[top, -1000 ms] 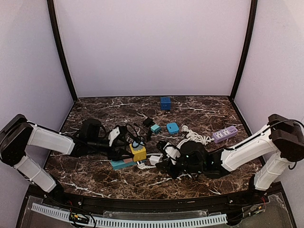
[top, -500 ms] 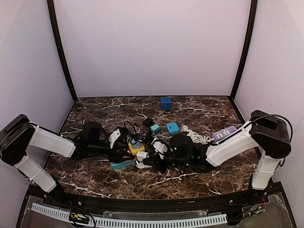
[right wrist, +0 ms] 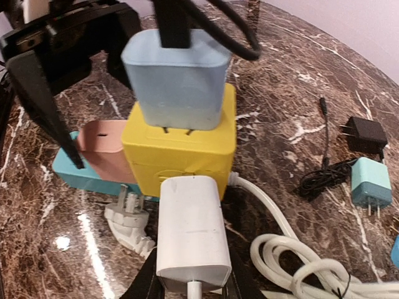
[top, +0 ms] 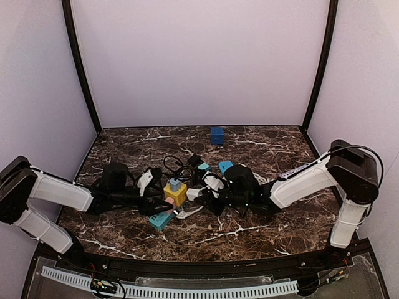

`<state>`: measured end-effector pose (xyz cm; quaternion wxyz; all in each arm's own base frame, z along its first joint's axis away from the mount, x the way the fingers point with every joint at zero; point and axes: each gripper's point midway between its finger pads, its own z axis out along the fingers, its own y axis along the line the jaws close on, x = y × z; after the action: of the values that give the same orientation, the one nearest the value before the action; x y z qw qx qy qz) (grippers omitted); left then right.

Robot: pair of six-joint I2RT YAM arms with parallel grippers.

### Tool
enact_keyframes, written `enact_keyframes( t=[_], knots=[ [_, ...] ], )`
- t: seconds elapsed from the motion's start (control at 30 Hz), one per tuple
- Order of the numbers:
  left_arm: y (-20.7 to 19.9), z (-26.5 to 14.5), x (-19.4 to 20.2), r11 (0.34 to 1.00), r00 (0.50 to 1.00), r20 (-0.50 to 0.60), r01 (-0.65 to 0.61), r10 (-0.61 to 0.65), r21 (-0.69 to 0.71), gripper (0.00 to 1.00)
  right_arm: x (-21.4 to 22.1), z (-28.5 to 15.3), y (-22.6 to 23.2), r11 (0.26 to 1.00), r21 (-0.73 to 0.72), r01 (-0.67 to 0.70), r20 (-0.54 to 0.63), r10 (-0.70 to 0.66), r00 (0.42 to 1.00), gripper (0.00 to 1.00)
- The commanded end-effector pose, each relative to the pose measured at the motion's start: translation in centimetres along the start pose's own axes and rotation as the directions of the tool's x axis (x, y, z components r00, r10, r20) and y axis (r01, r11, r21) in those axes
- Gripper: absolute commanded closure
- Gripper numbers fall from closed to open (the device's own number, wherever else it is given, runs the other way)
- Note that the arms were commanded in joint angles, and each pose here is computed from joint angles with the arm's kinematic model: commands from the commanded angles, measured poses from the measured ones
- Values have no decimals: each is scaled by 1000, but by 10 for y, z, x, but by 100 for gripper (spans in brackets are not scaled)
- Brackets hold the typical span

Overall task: Insert the plug
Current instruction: Adjust the socket at the center of the board.

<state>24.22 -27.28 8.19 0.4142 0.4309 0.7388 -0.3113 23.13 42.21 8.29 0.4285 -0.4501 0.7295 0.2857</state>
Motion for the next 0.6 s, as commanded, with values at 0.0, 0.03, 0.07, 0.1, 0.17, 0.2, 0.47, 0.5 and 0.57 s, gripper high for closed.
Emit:
enact_keyframes(
  t=[0.0, 0.03, 0.07, 0.1, 0.17, 0.2, 0.47, 0.5, 0.57],
  knots=[
    [-23, -6, -5, 996, 1000, 11, 10, -11, 89, 36, -19, 4, -26, 996, 74, 47, 34, -50, 998, 100],
    [-24, -6, -2, 995, 1000, -4, 18, -17, 97, 35, -19, 4, -26, 996, 72, 53, 29, -56, 998, 100],
    [-26, -7, -9, 994, 1000, 3, 1, -1, 110, 35, -20, 4, -26, 996, 66, 61, 27, -62, 998, 100],
    [-27, -7, -3, 993, 999, -33, 13, -9, 118, 34, -19, 3, -25, 996, 60, 71, 23, -73, 997, 100],
    [-26, -10, -8, 992, 998, -64, -5, 14, 126, 34, -18, -1, -26, 995, 53, 86, 21, -88, 996, 100],
    [-20, -12, -20, 991, 998, -45, -28, 33, 127, 34, -16, -5, -25, 995, 45, 93, 22, -94, 995, 100],
    [8, -31, -50, 952, 983, 44, -185, 179, 244, 32, -4, -33, -13, 986, -76, 151, 44, -148, 988, 100],
    [11, -27, -50, 940, 974, 54, -228, 222, 252, 31, -3, -33, -11, 986, -84, 147, 41, -144, 989, 100],
    [16, -21, -50, 920, 956, 75, -294, 285, 257, 31, -4, -35, -7, 986, -107, 131, 48, -126, 991, 100]
  ],
)
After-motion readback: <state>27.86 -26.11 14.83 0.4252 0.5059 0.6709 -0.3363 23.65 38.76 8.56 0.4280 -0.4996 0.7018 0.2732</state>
